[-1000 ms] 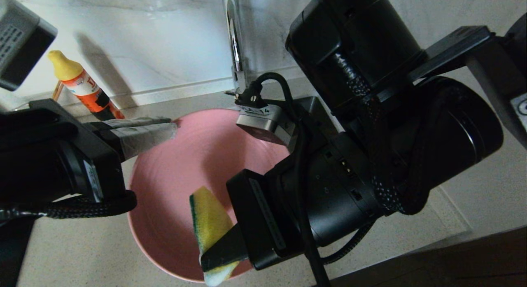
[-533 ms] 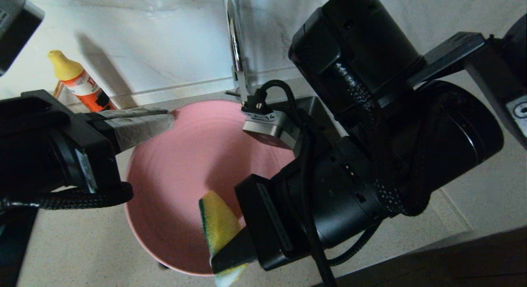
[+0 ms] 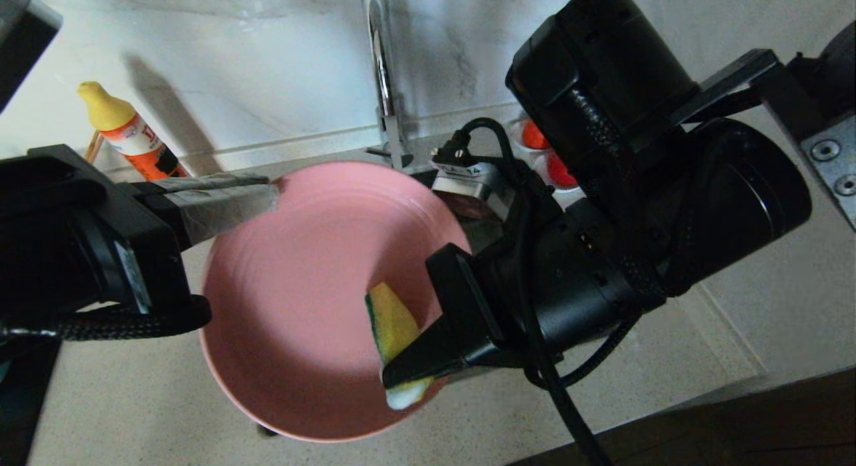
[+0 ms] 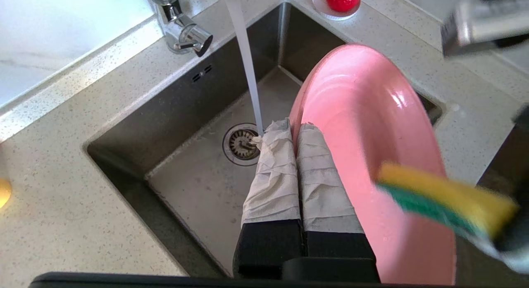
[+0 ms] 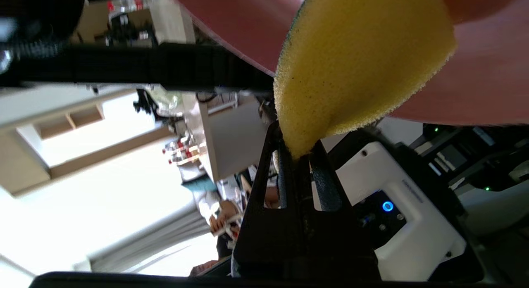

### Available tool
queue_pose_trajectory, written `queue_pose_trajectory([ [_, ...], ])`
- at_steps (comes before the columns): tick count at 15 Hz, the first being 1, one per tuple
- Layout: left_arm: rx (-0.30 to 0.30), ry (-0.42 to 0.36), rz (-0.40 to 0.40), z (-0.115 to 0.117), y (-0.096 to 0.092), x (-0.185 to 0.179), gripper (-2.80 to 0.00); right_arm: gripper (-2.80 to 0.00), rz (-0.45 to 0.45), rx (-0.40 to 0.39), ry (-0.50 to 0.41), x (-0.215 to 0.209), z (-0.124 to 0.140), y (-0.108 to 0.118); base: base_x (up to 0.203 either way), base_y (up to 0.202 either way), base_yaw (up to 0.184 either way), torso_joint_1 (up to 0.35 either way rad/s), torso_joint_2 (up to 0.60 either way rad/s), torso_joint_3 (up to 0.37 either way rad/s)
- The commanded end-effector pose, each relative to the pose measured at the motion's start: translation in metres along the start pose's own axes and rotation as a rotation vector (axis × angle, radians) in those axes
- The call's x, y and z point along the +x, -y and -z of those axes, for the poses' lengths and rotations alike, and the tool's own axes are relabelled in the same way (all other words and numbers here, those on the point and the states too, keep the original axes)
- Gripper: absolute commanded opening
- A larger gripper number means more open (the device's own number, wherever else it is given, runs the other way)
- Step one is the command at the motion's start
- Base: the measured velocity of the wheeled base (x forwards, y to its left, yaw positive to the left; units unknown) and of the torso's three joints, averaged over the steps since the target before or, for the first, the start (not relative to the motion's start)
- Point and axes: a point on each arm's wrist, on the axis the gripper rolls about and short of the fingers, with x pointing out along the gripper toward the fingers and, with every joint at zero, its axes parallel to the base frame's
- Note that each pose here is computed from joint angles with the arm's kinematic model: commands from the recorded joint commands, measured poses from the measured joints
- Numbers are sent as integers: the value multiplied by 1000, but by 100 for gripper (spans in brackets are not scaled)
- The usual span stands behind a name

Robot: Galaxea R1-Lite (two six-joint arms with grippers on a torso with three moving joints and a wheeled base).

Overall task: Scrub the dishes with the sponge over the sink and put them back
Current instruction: Wipe the plate

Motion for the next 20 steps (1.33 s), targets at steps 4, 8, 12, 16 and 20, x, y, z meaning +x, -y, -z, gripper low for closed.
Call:
queue_pose_trajectory([
  [4, 1, -2, -2, 1, 0, 0, -280, -280, 16, 32, 62, -15, -14, 14, 0, 0, 0, 0, 0, 0],
  [8, 4, -10, 1, 3, 1, 0, -280, -280, 17, 36, 105, -24, -21, 18, 0, 0, 0, 0, 0, 0],
  [12, 9, -29, 7, 9, 2, 1, -280, -280, 12, 31, 136, -30, -25, 19, 0, 0, 0, 0, 0, 0],
  [16, 12, -42, 9, 13, 3, 2, -280, -280, -3, 17, 156, -41, -21, 12, 0, 0, 0, 0, 0, 0],
  [20, 14, -61, 13, 18, 5, 3, -280, -280, -28, -5, 180, -58, -12, 1, 0, 0, 0, 0, 0, 0],
])
